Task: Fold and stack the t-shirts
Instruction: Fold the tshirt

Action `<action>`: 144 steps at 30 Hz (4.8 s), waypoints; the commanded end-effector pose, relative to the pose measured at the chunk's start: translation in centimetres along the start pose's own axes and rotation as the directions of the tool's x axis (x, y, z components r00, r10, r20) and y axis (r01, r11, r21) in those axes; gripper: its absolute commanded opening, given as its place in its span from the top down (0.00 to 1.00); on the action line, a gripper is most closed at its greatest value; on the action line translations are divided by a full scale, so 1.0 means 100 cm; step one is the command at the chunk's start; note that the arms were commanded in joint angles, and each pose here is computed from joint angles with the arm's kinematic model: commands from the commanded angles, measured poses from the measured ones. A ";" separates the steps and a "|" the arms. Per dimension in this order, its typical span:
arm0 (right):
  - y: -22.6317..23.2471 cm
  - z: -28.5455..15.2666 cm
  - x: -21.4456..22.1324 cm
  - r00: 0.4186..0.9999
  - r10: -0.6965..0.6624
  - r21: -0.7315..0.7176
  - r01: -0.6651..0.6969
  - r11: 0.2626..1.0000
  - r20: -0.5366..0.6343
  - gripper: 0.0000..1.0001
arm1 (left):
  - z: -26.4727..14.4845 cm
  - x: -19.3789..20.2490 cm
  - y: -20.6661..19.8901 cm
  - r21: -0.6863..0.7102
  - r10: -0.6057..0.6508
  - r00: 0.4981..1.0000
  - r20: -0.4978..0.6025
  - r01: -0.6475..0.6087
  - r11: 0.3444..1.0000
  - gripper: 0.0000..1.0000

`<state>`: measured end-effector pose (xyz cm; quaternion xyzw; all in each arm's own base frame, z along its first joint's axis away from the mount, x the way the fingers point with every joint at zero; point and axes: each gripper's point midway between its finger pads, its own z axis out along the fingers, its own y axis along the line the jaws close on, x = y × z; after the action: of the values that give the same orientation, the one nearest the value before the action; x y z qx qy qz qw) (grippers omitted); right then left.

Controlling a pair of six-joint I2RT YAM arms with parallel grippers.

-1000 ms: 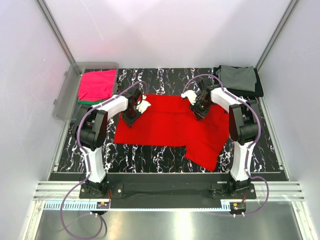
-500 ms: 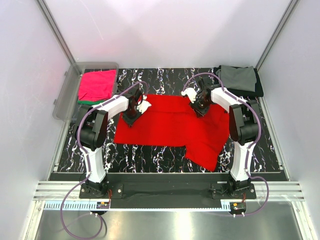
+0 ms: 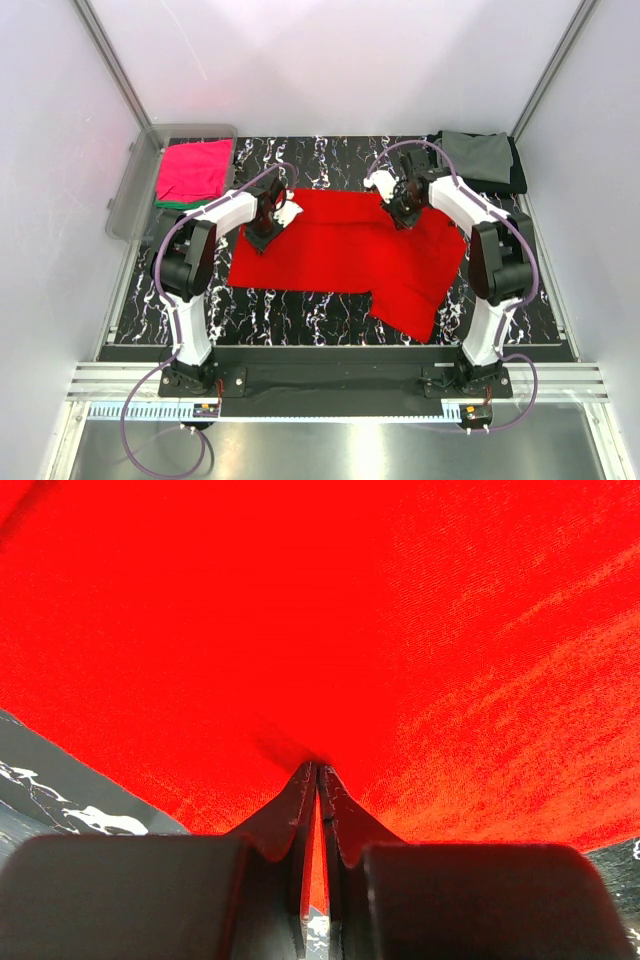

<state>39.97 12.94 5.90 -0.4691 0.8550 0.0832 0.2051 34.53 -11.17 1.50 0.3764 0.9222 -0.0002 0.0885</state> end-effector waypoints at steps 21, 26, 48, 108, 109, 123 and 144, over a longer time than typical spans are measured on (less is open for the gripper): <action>0.077 0.004 -0.031 0.998 0.067 -0.236 -0.065 0.969 -0.003 0.93 | 0.006 -0.008 0.001 0.000 0.005 1.000 0.011 -0.005 1.000 0.92; 0.087 -0.002 -0.063 0.987 0.158 -0.327 -0.137 0.935 0.038 0.61 | 0.005 -0.009 0.002 -0.004 0.006 1.000 0.016 -0.006 1.000 0.92; -0.085 -0.020 0.027 0.884 0.459 0.066 -0.465 0.883 0.092 0.65 | -0.002 -0.066 0.096 -0.147 -0.048 0.996 0.080 0.059 0.987 0.92; 0.145 -0.094 0.177 0.826 -0.554 -0.170 0.564 0.808 0.108 0.46 | -0.080 0.005 -0.010 0.045 -0.010 0.995 0.099 0.006 0.999 0.31; 0.148 -0.096 0.175 0.810 -0.574 -0.154 0.587 0.795 0.120 0.45 | -0.080 0.006 -0.010 0.044 -0.025 0.994 0.103 0.020 0.999 0.31; 0.158 -0.071 0.175 0.783 -0.593 -0.249 0.622 0.742 0.190 0.45 | -0.072 0.009 -0.005 0.043 -0.064 0.994 0.084 0.060 0.997 0.31; 0.167 -0.044 0.186 0.760 -0.640 -0.333 0.636 0.697 0.113 0.64 | -0.070 0.024 0.019 -0.030 -0.032 0.999 0.040 0.034 0.999 0.32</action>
<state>15.70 6.51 1.26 -0.7626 0.6098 0.1679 0.1356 31.77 -8.45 7.55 0.3532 0.9306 -0.0152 0.0949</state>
